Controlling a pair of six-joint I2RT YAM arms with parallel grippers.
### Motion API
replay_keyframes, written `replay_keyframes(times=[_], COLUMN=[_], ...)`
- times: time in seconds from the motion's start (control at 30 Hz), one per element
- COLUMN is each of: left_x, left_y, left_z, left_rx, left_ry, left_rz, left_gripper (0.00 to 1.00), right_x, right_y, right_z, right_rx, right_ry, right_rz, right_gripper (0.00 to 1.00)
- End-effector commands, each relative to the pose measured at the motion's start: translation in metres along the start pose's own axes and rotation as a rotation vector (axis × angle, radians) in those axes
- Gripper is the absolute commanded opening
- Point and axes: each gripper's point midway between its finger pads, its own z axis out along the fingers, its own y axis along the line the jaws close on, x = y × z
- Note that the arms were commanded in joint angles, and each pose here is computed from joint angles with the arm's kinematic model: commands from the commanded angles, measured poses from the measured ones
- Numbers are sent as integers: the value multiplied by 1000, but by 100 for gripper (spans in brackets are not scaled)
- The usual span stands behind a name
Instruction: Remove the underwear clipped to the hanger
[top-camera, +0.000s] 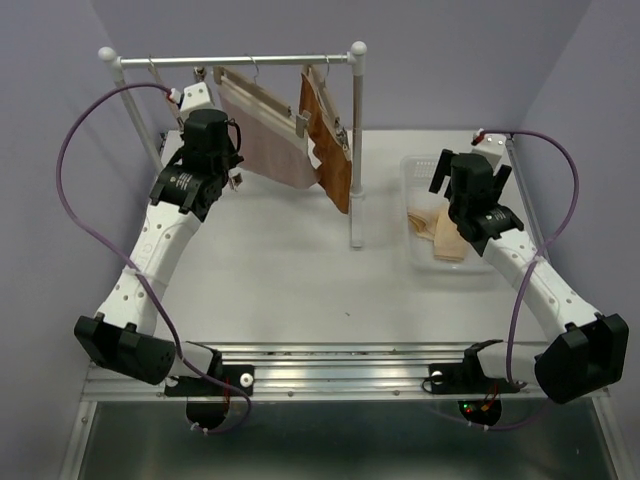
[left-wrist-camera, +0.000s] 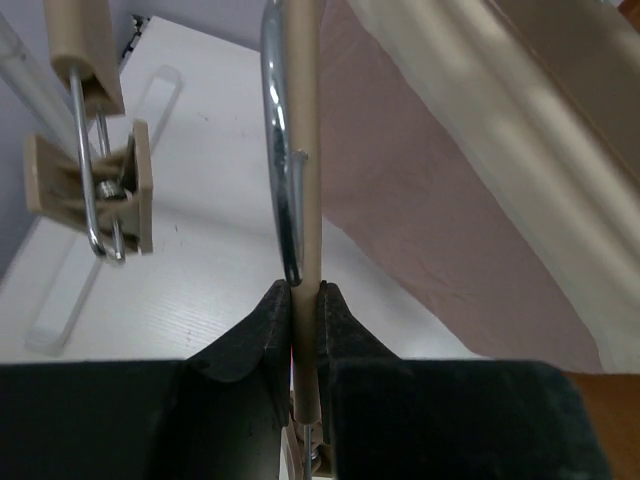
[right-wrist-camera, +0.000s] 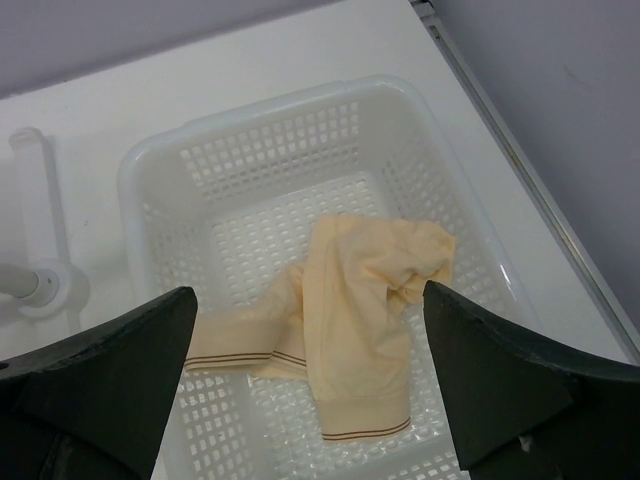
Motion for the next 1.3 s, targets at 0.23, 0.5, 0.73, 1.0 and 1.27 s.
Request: replay_keyframes(times=[0.23, 0.5, 0.73, 1.0, 1.27], left_x=[-103, -130, -146, -154, -150], left_y=[-12, -11, 5, 14, 18], left_z=[18, 30, 39, 57, 77], left_rx=[1, -22, -85, -71, -58], left_ry=[-206, -239, -261, -256, -235], left_rz=[101, 124, 155, 166, 205], left_gripper=[0, 0, 0, 0, 0], right_x=[-18, -18, -15, -11, -8], right_y=[6, 8, 10, 12, 12], right_z=[0, -1, 0, 3, 5], right_rx=[-43, -54, -62, -62, -54], right_ry=[-61, -60, -52, -43, -36], right_rz=[25, 32, 34, 28, 20], right_gripper=[100, 100, 100, 100, 100])
